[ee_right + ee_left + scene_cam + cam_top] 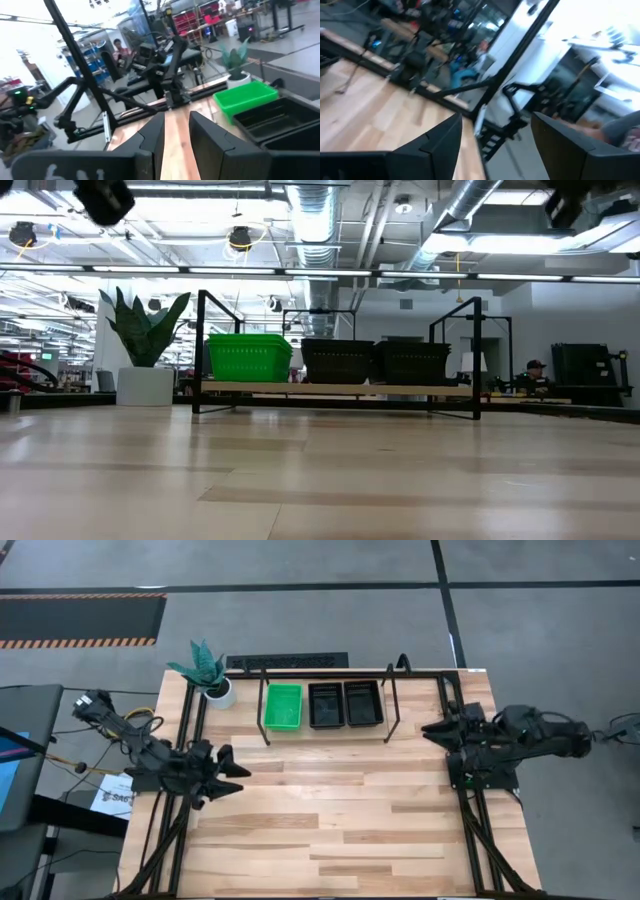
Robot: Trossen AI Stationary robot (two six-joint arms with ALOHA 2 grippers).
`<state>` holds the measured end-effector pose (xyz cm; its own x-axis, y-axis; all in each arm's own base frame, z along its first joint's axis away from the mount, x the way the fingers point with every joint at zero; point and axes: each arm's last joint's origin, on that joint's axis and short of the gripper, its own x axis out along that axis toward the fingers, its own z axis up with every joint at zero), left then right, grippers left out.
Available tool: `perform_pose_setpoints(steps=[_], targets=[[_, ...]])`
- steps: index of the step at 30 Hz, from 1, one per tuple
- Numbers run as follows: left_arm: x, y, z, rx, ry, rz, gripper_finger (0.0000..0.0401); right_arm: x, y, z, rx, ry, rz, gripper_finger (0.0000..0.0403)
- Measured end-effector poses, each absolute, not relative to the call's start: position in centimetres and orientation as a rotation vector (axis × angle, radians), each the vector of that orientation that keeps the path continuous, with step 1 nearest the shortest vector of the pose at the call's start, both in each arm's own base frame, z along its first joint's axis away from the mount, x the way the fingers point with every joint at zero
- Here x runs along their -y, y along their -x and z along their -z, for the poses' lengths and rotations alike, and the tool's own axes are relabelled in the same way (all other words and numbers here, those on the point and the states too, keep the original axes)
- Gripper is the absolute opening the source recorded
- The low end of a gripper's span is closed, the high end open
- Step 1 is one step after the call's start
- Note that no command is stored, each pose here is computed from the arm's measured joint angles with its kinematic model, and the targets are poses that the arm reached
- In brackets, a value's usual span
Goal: Stack baskets on shelf by color
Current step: Return to Home Position
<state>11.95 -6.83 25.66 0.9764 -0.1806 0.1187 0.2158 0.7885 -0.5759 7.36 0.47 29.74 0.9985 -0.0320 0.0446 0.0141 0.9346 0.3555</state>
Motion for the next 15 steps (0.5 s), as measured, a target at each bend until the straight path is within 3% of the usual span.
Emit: perform_pose_setpoints(steps=[15], targets=[[5.9, -10.0, -20.3, 0.227, 0.633, 0.377, 0.0226, -1.6, -10.0, -22.0, 0.187, -0.360, -0.059, 0.0113]])
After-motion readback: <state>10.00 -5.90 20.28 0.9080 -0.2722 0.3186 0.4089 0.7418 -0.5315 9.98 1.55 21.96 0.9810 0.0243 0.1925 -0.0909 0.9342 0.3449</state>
